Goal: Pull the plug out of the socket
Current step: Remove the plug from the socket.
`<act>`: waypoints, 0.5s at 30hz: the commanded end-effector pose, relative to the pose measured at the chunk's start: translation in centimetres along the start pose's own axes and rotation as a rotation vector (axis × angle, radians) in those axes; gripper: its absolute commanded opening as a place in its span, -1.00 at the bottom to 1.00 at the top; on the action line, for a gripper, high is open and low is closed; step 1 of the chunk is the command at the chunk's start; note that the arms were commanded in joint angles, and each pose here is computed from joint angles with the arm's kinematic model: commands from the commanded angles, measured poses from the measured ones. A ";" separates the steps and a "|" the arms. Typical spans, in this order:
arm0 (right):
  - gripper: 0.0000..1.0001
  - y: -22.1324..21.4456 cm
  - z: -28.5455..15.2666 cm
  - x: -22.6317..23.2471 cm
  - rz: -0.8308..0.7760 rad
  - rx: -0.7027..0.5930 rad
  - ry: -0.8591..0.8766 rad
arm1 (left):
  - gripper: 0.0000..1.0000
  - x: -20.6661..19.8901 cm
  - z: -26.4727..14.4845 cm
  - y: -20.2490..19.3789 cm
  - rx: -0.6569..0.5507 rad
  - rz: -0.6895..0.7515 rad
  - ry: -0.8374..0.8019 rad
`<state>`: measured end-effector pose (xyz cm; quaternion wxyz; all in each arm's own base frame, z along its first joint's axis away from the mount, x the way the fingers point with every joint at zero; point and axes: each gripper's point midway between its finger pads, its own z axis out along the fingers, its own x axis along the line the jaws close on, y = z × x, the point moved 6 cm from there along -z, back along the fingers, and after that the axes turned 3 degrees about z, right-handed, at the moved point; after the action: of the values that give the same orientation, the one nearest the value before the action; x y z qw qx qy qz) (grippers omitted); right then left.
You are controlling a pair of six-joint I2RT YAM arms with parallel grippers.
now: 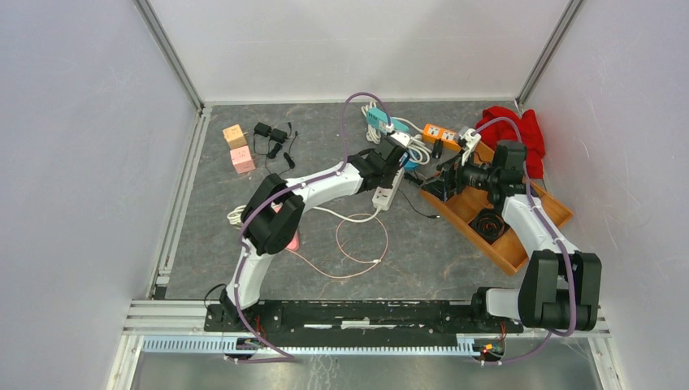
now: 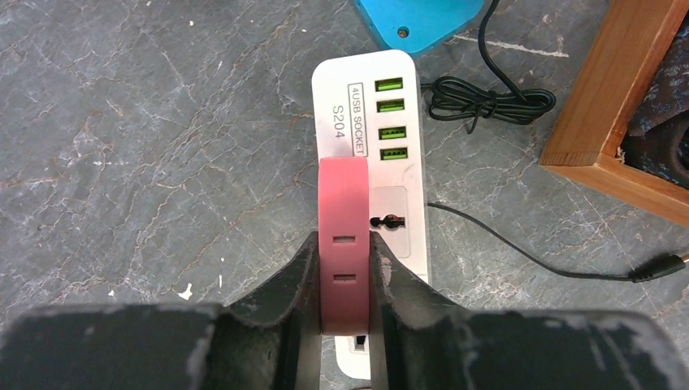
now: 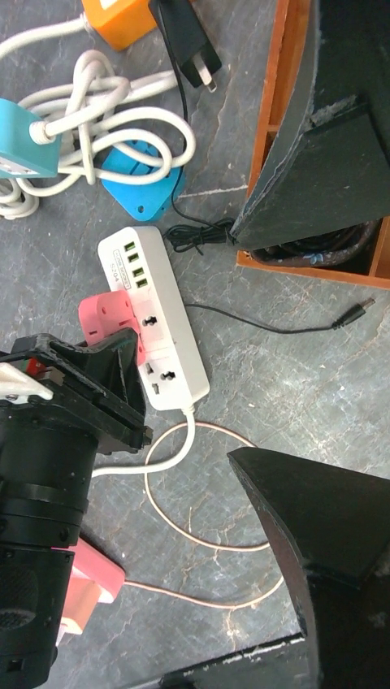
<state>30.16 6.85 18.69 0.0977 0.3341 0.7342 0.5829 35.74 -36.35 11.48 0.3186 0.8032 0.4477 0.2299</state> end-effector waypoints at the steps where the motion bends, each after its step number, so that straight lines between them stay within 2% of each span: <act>1: 0.96 0.9 0.3 0.1 0.003 -0.050 0.046 | -0.71 1.0 -1.1 0.9 -0.033 -0.065 -0.035; 4: 0.96 0.4 0.6 0.4 0.043 -0.057 0.082 | -0.95 1.4 -1.4 1.1 -0.042 -0.070 -0.038; 15: 0.96 -1.2 2.5 2.0 0.204 -0.071 0.192 | -0.96 2.6 -5.8 3.3 -0.255 -0.182 -0.049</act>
<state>29.61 8.63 16.71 -0.0008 0.3593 0.6950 0.6228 34.56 -33.48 11.91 0.3494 0.7856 0.4637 0.2136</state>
